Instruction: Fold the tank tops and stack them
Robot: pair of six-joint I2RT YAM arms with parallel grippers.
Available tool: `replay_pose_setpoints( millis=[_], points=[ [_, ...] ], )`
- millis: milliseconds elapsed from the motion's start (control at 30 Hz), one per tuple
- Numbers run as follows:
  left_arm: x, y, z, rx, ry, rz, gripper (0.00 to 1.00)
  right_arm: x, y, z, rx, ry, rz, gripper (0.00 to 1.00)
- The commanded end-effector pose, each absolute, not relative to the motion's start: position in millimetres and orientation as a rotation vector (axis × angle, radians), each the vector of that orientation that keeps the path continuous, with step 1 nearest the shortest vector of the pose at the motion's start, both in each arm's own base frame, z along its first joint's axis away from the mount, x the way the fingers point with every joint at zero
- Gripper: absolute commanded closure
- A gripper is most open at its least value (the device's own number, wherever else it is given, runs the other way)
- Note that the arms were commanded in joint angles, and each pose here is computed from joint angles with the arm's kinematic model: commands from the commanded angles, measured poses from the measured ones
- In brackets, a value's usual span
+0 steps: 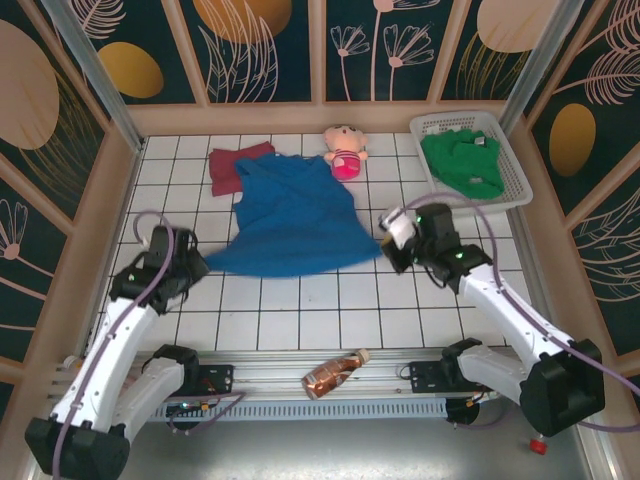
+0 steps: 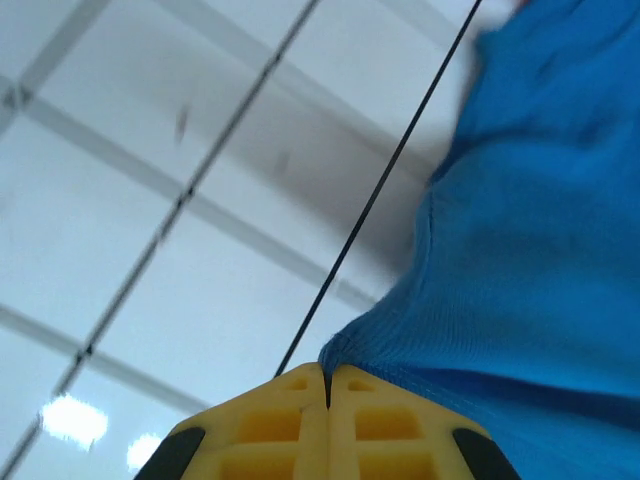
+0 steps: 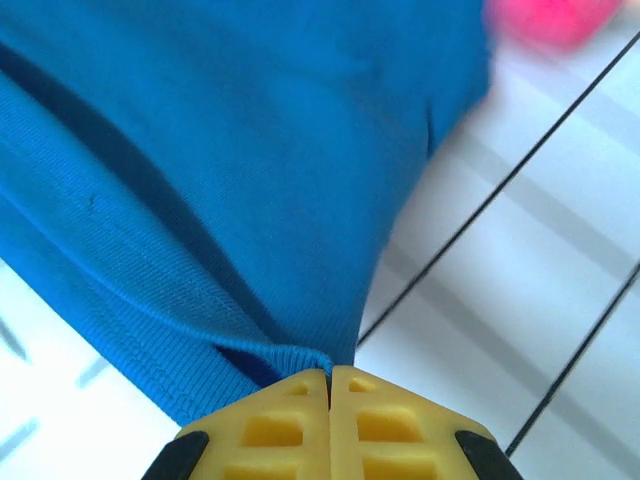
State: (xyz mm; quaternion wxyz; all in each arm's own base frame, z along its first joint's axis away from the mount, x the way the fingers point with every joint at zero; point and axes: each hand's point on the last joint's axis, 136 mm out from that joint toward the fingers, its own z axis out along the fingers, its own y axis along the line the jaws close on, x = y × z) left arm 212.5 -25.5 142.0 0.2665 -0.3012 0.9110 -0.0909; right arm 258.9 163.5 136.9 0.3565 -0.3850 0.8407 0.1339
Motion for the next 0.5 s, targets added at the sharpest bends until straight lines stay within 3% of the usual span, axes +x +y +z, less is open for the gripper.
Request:
replay_pose_setpoints(
  millis=[0,200,467],
  points=[
    [184,-42,122,-0.915,2.527,-0.407,1.00,243,143,105,-1.083,2.236,0.217,1.00],
    [156,-51,85,-0.919,2.708,-0.409,1.00,229,126,76,-1.176,2.336,0.110,1.00],
    [132,-74,70,-0.875,2.859,-0.547,1.00,223,127,109,-1.158,2.284,0.120,1.00]
  ],
)
